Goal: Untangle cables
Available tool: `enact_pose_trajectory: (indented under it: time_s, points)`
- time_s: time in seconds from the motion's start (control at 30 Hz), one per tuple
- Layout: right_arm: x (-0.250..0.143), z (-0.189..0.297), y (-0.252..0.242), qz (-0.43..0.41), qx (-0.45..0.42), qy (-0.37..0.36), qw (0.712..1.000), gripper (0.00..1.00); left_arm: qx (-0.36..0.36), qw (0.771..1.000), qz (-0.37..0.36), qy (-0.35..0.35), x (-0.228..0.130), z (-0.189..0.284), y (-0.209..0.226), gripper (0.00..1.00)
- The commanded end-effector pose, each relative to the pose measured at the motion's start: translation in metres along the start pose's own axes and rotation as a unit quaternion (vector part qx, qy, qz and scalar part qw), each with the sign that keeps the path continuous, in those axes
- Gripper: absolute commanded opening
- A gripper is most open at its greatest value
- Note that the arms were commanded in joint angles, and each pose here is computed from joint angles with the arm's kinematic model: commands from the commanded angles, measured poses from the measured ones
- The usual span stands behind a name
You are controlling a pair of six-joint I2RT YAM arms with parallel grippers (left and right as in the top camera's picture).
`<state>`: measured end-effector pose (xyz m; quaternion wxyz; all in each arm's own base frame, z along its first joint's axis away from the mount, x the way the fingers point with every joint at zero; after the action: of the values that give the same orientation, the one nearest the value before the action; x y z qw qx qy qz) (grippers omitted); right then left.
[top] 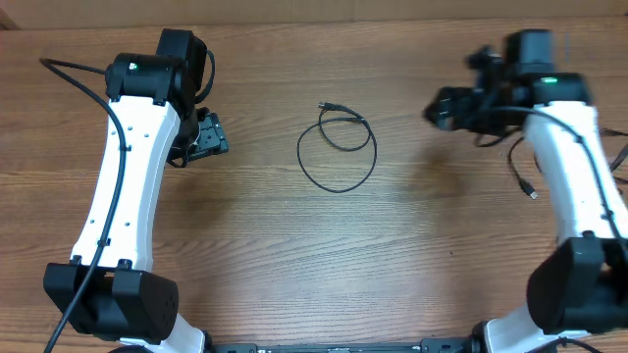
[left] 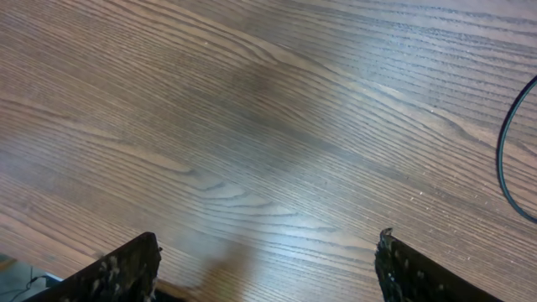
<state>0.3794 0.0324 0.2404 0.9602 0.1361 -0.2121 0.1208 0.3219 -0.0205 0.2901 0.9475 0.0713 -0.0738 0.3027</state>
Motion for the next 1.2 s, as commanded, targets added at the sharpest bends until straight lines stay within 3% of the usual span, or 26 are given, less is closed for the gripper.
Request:
enact_pose_trajectory:
  time_s: [0.0, 0.17, 0.6, 0.77, 1.17]
  points:
    - [-0.003, -0.040, 0.023, 0.051, -0.008, 0.029, 0.998, 0.83, -0.011, 1.000, -0.002, -0.006, -0.004, 0.007, 0.001, 0.82]
    - [-0.002, -0.084, 0.055, 0.095, -0.006, 0.031, 0.995, 0.81, -0.011, 1.000, -0.002, -0.006, -0.004, 0.007, 0.001, 0.82]
    - [-0.005, -0.167, 0.092, 0.102, -0.013, 0.025, 0.994, 0.76, -0.011, 1.000, -0.002, -0.005, -0.004, 0.007, 0.001, 0.82]
    - [-0.008, -0.178, 0.121, 0.122, 0.062, 0.023, 0.990, 0.76, -0.011, 1.000, -0.002, -0.005, -0.004, 0.007, 0.001, 0.82]
    - [0.002, -0.182, 0.153, 0.204, 0.059, -0.035, 0.977, 0.77, -0.010, 1.000, -0.003, -0.001, -0.005, 0.007, 0.002, 0.82]
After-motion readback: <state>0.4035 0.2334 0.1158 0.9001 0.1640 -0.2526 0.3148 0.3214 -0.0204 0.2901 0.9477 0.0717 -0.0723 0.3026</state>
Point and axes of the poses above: each gripper's point midway between its finger pads, its own z axis back along the fingers, its own y axis along the line the jaws close on, x = y × z, the point moved 9 cm from there along z, back along the fingers, and after that the axes turned 13 degrees about z, right-handed, at the moved point
